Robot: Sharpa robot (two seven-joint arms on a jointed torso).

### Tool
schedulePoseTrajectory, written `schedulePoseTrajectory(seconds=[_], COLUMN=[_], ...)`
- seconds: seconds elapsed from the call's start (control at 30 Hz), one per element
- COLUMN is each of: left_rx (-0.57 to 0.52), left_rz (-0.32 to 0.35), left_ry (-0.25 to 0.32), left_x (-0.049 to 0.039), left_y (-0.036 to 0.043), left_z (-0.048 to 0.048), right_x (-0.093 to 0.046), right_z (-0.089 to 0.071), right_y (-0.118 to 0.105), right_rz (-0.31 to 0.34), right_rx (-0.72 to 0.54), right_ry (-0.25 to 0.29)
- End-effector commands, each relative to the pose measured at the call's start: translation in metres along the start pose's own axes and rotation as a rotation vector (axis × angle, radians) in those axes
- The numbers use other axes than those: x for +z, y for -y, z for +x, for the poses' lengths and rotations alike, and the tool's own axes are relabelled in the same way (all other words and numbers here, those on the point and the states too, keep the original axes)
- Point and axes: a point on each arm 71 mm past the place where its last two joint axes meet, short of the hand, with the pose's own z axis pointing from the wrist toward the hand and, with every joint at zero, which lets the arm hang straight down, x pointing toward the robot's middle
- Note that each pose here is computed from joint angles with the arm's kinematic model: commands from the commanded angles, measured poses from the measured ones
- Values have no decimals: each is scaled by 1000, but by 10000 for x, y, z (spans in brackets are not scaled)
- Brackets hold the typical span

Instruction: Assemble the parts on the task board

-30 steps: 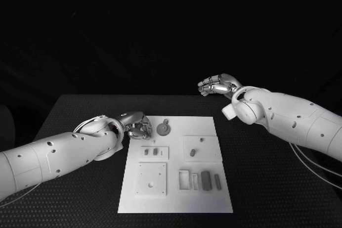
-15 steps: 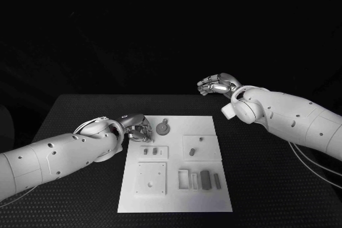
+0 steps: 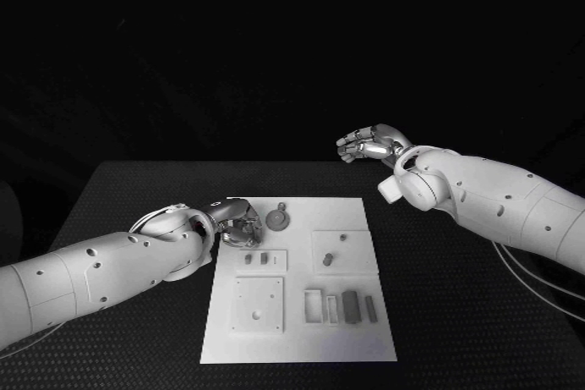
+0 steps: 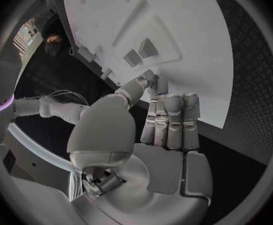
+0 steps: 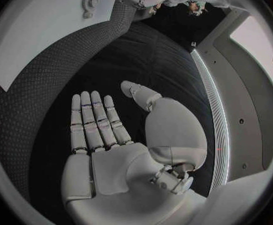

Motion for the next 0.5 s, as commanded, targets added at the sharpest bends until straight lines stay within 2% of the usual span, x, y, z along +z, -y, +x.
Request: schedulePoseTrajectory(seconds=[0.03, 0.33, 0.5], left_rx=[1, 3, 3], left_rz=[6, -3, -1], left_ry=[-15, -9, -24], left_x=[10, 6, 24], left_y=[16, -13, 12], left_z=[33, 24, 42], right_x=[0, -1, 2], right_z=[9, 5, 11], right_y=[-9, -7, -10], right_rz=[-11, -11, -11], right_rx=[1, 1, 1], right_ry=[-7, -6, -7])
